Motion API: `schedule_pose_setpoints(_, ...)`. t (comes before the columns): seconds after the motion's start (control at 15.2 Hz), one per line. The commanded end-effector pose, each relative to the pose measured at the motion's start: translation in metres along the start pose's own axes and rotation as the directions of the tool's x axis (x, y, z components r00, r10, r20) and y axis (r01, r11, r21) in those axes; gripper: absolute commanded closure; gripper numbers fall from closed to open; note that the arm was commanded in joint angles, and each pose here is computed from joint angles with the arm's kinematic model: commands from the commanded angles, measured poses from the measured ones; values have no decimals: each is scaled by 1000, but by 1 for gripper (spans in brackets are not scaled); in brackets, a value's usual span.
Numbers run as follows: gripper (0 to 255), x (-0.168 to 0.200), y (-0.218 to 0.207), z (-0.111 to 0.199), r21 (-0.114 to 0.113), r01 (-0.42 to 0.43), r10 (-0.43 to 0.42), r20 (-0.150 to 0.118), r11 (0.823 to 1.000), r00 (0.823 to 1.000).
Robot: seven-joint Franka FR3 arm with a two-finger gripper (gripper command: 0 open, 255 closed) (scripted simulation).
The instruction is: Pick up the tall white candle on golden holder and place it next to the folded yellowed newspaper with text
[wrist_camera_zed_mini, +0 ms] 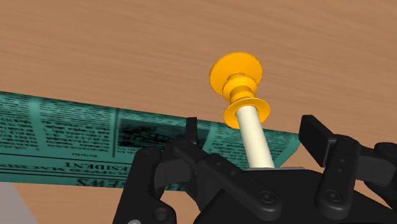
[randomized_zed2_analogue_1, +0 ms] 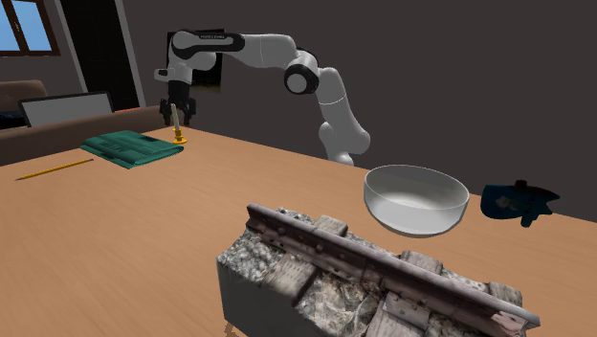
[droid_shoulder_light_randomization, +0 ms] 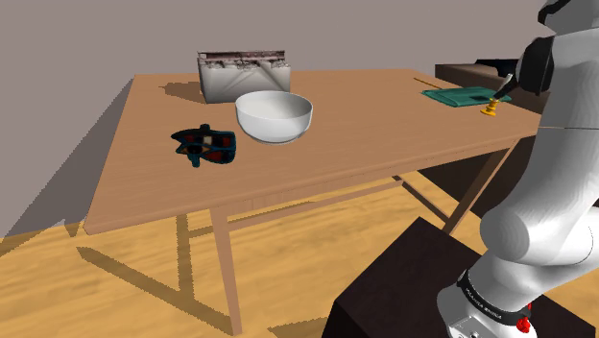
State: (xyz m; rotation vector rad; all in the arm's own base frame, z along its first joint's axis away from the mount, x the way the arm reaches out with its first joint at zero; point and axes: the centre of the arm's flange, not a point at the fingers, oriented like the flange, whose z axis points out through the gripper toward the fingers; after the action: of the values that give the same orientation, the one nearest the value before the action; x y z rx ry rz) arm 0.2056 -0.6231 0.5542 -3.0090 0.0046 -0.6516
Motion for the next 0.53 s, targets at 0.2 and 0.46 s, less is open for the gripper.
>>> schedule_pose_setpoints(0.2, 0, 0, 0, -13, 0, 0, 0, 0, 1000, 1000)
schedule_pose_setpoints(0.46, 0, 0, 0, -50, 0, 0, 0, 0, 1000, 1000)
